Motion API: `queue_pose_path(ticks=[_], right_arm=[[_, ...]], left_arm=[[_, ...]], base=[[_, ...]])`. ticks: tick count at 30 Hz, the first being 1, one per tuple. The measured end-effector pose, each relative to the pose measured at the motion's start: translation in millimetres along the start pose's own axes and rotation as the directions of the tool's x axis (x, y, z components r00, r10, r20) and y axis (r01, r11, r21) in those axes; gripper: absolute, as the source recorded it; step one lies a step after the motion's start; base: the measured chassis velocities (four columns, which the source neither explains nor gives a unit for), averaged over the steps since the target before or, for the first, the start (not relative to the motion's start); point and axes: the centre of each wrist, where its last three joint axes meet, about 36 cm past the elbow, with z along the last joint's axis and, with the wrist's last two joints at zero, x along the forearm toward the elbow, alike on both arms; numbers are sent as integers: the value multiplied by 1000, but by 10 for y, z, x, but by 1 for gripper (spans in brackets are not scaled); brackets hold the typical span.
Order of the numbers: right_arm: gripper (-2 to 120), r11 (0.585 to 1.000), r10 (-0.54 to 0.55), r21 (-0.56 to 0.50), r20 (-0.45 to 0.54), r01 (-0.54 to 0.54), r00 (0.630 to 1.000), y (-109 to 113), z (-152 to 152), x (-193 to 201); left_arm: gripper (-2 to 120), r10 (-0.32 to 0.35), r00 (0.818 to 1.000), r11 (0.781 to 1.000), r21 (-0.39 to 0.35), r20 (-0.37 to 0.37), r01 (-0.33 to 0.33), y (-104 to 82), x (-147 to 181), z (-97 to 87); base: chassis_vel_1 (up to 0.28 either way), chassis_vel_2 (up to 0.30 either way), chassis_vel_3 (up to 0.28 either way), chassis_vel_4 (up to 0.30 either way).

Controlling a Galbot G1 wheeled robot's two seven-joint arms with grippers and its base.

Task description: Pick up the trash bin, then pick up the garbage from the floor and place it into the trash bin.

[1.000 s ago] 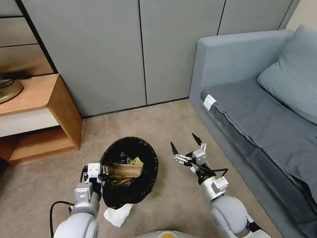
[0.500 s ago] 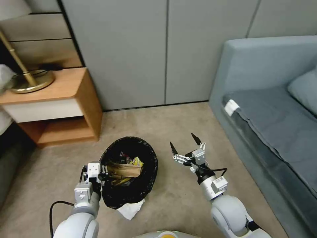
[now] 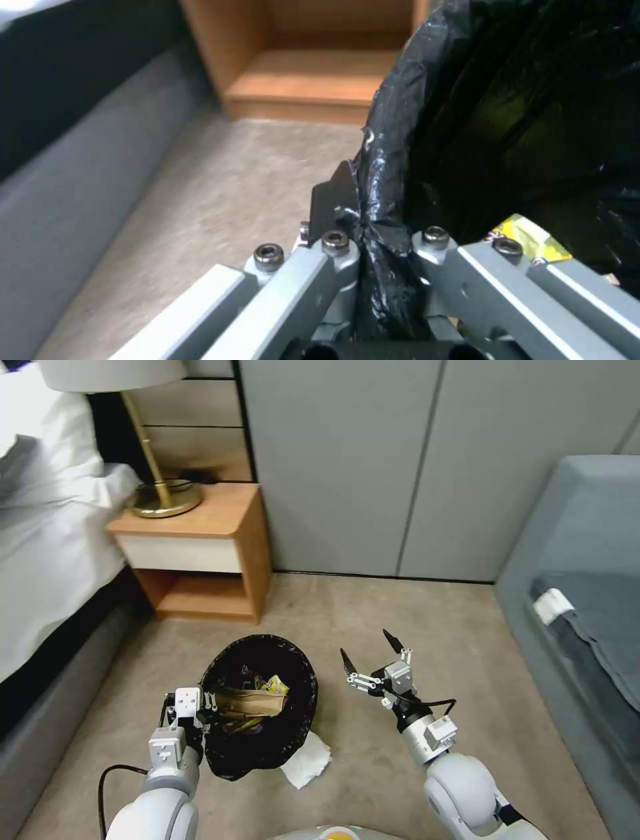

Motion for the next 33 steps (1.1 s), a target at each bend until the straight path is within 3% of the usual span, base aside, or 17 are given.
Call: queue_pose_path(ticks=[27, 33], right_arm=[[100, 996, -70, 49, -61, 73, 996, -130, 95, 170], [100, 984, -155, 68, -108, 162, 982, -268, 118, 267]], left_arm=[[1, 2, 1000, 1000, 0, 4, -2, 10, 1, -17], [1, 1, 1000, 1000, 1, 7, -1, 9, -6, -24]], base=[[125, 124, 126, 123], [49, 41, 47, 50]])
